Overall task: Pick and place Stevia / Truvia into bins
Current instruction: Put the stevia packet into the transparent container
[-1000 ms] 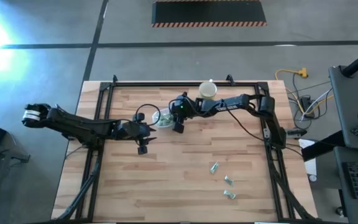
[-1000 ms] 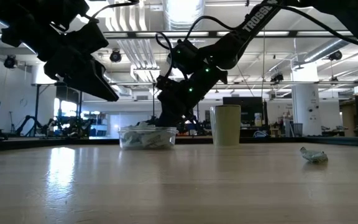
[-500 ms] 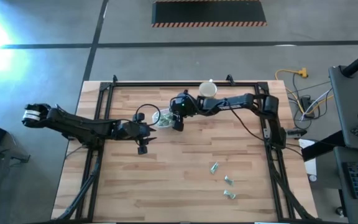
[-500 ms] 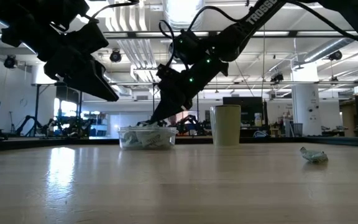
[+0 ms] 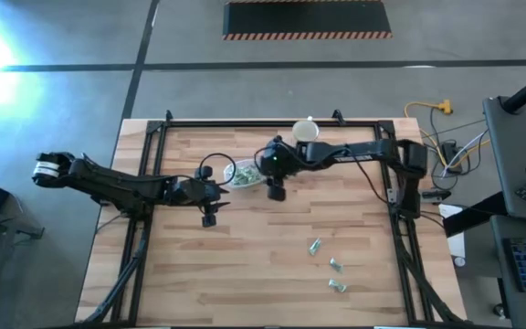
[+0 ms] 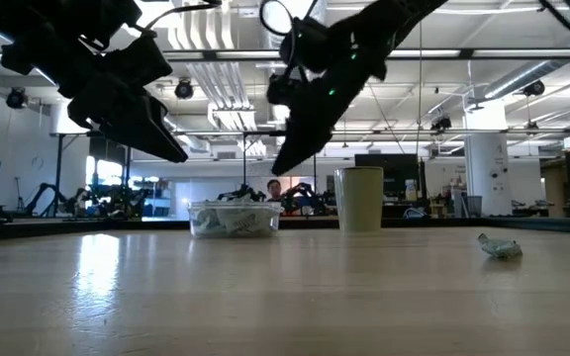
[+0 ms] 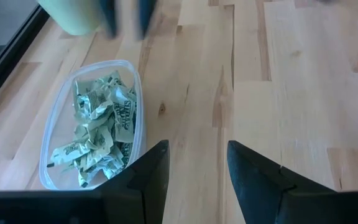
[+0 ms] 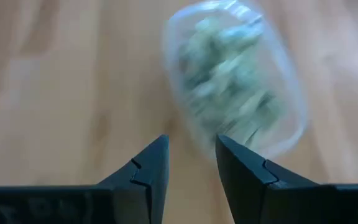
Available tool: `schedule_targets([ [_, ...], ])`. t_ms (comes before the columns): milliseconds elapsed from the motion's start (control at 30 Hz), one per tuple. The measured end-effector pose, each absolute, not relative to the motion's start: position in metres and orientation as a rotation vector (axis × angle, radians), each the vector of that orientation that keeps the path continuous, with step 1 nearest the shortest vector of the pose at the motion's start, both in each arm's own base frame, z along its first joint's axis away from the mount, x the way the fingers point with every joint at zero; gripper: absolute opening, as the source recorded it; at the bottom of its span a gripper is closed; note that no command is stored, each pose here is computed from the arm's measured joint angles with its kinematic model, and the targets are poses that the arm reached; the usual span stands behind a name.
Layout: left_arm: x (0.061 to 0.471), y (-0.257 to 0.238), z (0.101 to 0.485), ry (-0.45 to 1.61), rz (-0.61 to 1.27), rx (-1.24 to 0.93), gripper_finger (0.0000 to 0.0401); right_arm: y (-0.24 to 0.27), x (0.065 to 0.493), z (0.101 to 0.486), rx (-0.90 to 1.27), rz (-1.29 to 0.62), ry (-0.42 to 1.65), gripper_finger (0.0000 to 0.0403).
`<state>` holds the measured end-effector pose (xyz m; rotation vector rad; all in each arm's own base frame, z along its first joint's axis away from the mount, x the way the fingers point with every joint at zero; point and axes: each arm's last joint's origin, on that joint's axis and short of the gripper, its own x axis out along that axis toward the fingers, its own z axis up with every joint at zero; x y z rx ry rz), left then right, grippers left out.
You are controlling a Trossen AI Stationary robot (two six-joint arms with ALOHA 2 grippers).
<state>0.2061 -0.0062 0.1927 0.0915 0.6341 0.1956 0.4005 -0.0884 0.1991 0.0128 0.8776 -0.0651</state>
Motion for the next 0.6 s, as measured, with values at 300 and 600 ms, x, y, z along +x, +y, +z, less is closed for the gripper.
schedule_targets([
  [300, 0.206, -0.006, 0.193, 0.633, 0.197, 0.086, 0.0146, -0.021, 0.354, 0.223, 0.09, 0.104, 1.108, 0.0116],
  [600, 0.206, -0.006, 0.193, 0.632, 0.197, 0.086, 0.0146, 0.046, 0.307, 0.218, 0.104, 0.197, 1.207, 0.0108],
])
